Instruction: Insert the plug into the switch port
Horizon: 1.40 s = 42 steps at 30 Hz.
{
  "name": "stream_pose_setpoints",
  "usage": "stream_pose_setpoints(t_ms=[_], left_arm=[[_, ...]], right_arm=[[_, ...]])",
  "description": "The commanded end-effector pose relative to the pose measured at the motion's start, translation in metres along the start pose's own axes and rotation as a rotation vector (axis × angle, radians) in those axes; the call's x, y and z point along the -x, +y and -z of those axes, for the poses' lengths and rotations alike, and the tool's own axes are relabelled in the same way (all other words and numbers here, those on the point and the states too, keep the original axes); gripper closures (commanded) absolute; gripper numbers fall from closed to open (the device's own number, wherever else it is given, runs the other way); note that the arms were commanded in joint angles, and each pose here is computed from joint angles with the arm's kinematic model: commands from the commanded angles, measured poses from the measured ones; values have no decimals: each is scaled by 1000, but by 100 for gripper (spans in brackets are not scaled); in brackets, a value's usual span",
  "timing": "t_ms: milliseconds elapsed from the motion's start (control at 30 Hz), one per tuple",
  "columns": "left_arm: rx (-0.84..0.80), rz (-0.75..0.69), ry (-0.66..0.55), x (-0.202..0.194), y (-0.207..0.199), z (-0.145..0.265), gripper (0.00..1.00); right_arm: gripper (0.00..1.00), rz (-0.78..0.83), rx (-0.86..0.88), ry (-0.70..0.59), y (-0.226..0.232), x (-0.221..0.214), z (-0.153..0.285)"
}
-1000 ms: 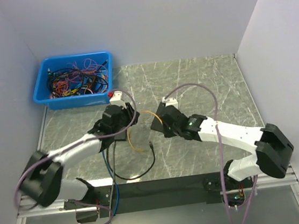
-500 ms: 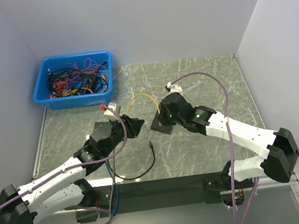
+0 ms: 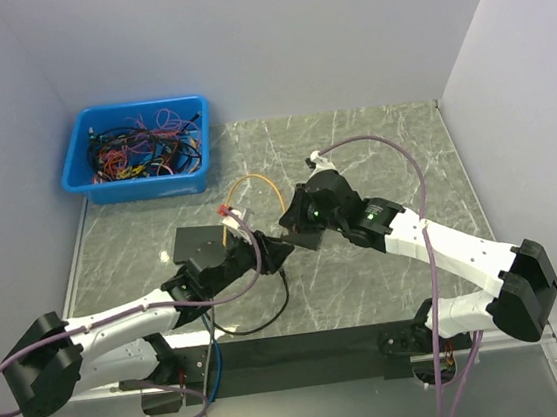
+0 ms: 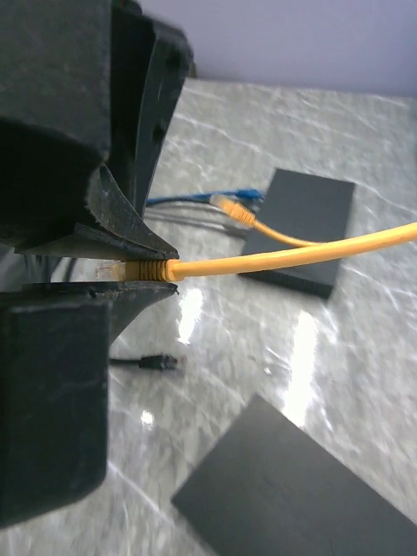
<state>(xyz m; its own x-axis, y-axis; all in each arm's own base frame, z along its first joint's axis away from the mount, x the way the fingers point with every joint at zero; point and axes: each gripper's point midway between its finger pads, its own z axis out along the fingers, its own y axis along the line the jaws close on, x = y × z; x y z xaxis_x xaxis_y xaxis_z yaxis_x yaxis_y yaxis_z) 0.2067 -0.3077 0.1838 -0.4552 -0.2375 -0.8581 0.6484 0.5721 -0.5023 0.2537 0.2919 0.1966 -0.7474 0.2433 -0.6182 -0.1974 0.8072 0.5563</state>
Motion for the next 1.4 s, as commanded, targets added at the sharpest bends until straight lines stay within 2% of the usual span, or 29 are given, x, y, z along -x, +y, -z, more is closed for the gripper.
stream_pose_setpoints(t_ms=[0, 367, 667, 833, 1000, 1033, 1067, 1100, 1133, 1167, 1267, 1300, 1367], left_arm=[[-54, -27, -74, 24, -24, -11, 51], [66, -52, -104, 27, -12, -14, 54], [139, -38, -180, 38, 2, -5, 63], [137, -56, -173, 37, 1, -7, 83], [102, -105, -148, 32, -3, -3, 92], [93, -117, -140, 32, -5, -1, 93], [89, -137, -106, 26, -4, 1, 93], [53, -152, -87, 25, -11, 4, 94], [35, -180, -66, 23, -14, 6, 94], [34, -200, -11, 15, -13, 8, 94], [-20, -225, 60, 11, -26, 9, 94], [-15, -234, 131, -3, -22, 9, 94], [-37, -238, 189, -8, -28, 9, 94]], right_arm=[[100, -44, 94, -8, 19, 5, 1], [100, -42, 97, -1, 16, 0, 3], [100, -61, 143, 62, 19, -18, 0], [100, -77, 180, 99, 23, -27, -4], [100, -60, 180, 99, 24, -26, -4], [93, -52, 146, 66, 19, -17, -4], [63, -34, 104, 39, 10, -12, -4], [52, -22, 46, 38, -3, -11, -3], [44, -16, -31, -50, -17, 8, 1], [36, 5, -72, -82, -28, 15, 6], [34, 61, -167, -229, -52, 47, 35], [34, 86, -147, -272, -48, 57, 43], [34, 180, -38, -339, -31, 68, 71]])
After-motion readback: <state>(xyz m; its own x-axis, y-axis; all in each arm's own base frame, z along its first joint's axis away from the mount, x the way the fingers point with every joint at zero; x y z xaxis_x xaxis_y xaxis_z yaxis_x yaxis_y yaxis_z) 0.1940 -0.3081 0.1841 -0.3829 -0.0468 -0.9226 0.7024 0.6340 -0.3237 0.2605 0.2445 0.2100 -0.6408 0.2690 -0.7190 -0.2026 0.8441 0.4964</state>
